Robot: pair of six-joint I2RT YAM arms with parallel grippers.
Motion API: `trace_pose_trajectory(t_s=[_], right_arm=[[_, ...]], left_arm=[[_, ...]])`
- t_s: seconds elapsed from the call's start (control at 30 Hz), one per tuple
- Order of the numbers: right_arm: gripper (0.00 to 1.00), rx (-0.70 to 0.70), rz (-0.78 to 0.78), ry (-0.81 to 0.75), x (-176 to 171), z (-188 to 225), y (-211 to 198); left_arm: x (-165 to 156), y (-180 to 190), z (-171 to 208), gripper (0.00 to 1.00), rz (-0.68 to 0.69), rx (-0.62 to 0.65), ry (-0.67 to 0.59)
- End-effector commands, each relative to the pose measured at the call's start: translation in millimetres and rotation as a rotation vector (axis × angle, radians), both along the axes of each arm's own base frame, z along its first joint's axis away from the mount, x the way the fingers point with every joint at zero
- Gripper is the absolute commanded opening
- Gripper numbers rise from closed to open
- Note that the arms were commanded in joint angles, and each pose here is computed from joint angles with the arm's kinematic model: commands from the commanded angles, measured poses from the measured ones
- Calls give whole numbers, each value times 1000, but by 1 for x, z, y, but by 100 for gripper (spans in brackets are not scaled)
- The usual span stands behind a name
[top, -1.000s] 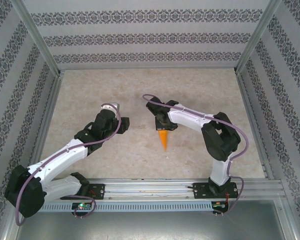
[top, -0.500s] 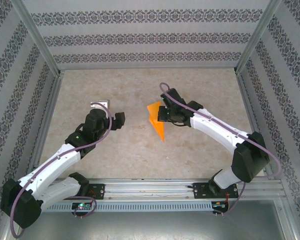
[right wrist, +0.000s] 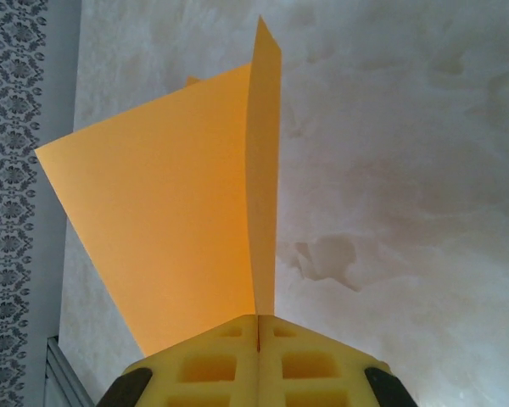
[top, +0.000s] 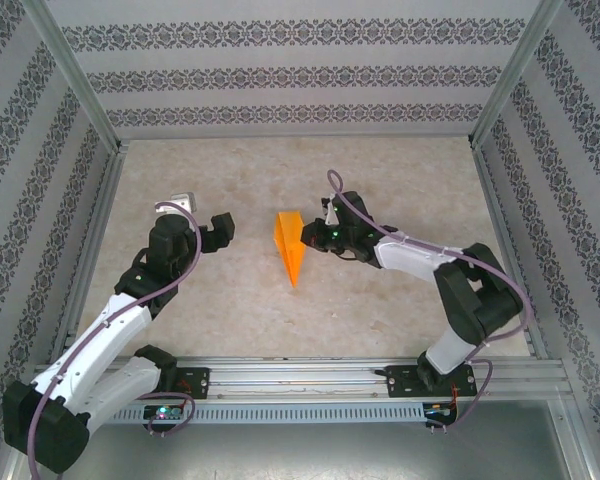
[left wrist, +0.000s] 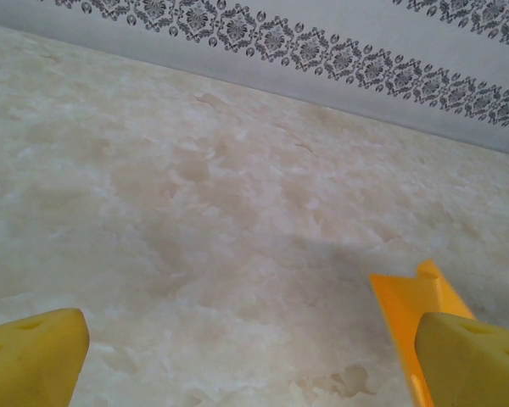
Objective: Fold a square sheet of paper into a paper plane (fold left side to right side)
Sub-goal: Turn over the paper plane at the center of the table.
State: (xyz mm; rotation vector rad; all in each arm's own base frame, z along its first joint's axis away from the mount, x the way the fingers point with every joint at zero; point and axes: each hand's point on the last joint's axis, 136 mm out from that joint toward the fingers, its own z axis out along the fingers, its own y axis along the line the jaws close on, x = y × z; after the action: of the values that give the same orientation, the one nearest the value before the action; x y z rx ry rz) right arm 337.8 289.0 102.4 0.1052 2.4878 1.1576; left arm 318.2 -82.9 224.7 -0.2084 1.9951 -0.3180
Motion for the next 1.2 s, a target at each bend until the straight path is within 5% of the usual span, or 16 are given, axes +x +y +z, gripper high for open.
trace_pose_trajectory(t_s=[0.0,0.5,0.93,1.17], right_arm=[[0,103,32,-33,8,-3,12],[0,66,-4,37,8,-63,-8],[2,43,-13,28,7,-59,-16],[12,37,-12,28,6,-59,-17]], left_arm=[[2,-1,-3,99,3,-57,3],[5,-12,-39,96,-37,-91,125],[17,-42,-67,90,-136,-163,255],[25,-58,-81,86,-188,-211,317]])
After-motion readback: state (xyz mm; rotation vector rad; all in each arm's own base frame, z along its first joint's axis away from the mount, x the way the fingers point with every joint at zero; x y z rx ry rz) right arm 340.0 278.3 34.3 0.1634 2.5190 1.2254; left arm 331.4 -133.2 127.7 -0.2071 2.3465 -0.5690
